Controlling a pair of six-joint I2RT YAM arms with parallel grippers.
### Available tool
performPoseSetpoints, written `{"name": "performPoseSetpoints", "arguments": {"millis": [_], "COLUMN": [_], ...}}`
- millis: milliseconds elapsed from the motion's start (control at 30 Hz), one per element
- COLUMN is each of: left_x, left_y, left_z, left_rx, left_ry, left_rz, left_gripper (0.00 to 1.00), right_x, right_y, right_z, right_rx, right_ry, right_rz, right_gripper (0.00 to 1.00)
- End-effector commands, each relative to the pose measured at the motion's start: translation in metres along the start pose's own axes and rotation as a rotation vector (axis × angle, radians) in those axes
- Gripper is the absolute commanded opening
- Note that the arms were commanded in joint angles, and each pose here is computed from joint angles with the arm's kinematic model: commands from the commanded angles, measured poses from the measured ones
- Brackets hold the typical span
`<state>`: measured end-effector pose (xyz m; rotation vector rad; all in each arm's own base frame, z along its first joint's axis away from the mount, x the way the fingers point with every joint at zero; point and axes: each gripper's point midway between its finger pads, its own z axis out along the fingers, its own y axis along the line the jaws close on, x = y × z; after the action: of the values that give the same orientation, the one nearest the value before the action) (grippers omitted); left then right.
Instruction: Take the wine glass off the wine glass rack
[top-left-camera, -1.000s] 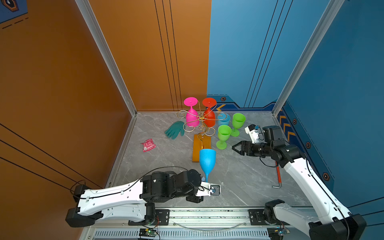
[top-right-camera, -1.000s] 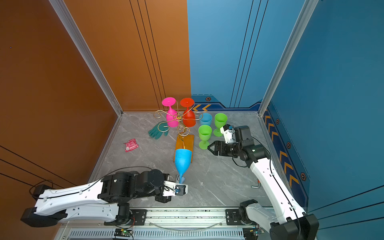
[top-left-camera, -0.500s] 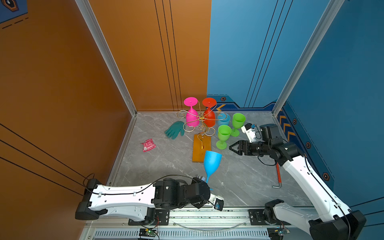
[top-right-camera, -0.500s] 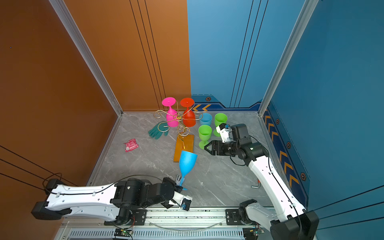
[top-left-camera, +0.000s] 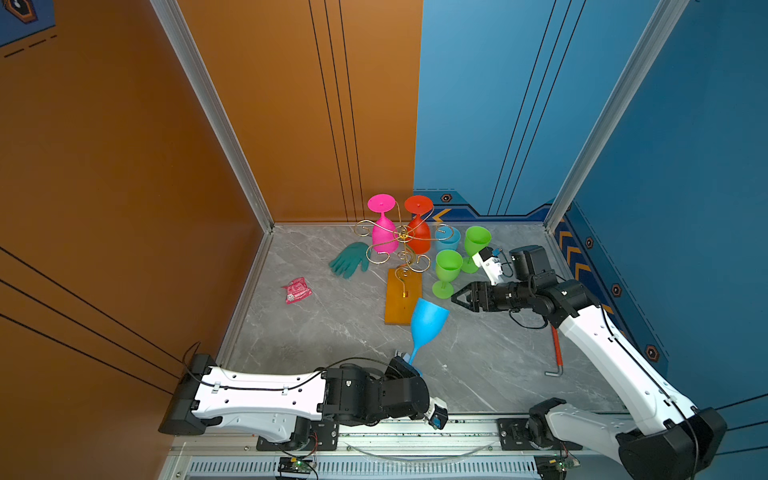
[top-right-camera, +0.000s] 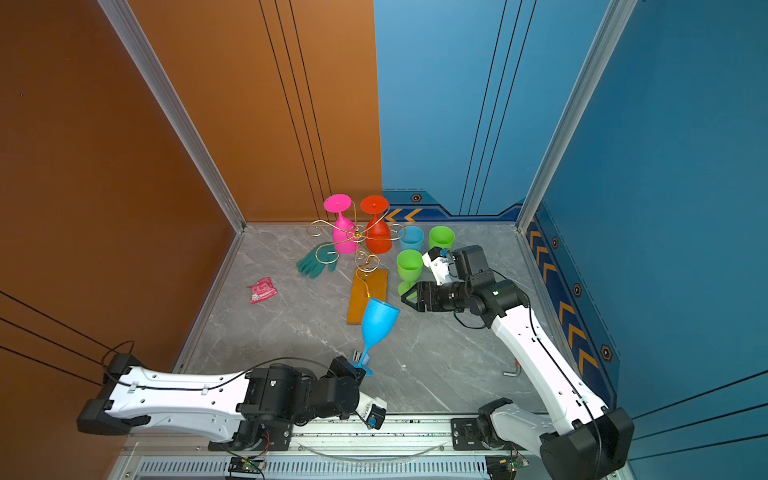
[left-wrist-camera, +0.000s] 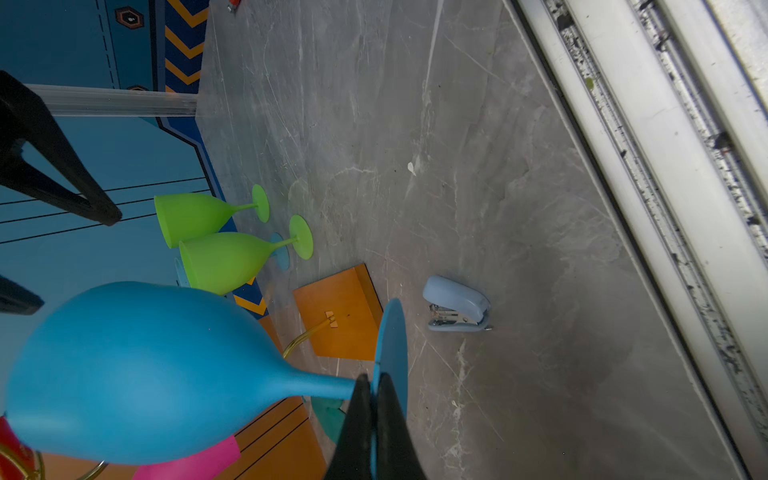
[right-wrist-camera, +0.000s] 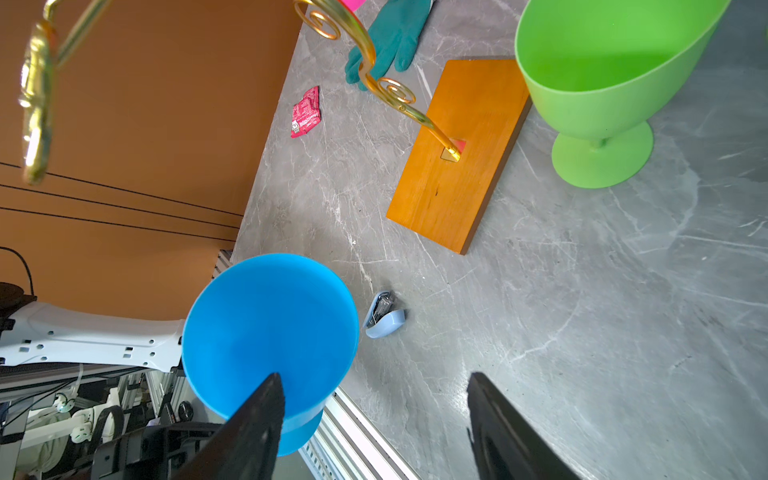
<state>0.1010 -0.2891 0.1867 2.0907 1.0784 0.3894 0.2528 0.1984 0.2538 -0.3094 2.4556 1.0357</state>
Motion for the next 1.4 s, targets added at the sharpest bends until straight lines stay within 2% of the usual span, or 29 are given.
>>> {"name": "performPoseSetpoints", "arguments": {"millis": [0,567,1100,1367], "left_x": [0.003,0.012,0.016,0.019], "left_y": [0.003,0.009,0.008,0.007], "left_z": [0.002,0.013,0.021,0.022], "left_rx": [-0.054,-0.162,-0.202,-0.209], "left_ry": [0.037,0.134,0.187,0.202], "left_rz": [0.071,0.217,0.299,0.312], "left_gripper": [0.0,0.0,0.0,0.0], "right_x": [0.001,0.01,0.014,0.016], "right_y": [0.009,0.017,0.02,0.02], "right_z": [0.001,0.016,0.02,0.021], "right_rx": [-0.028,-0.057,-0.081,-0.083], "right_ry": [0.028,0.092,0.116,0.122], "right_rz": [0.004,0.011,0.014,0.016], "right_gripper": [0.69,0.56,0.24,0.15]}}
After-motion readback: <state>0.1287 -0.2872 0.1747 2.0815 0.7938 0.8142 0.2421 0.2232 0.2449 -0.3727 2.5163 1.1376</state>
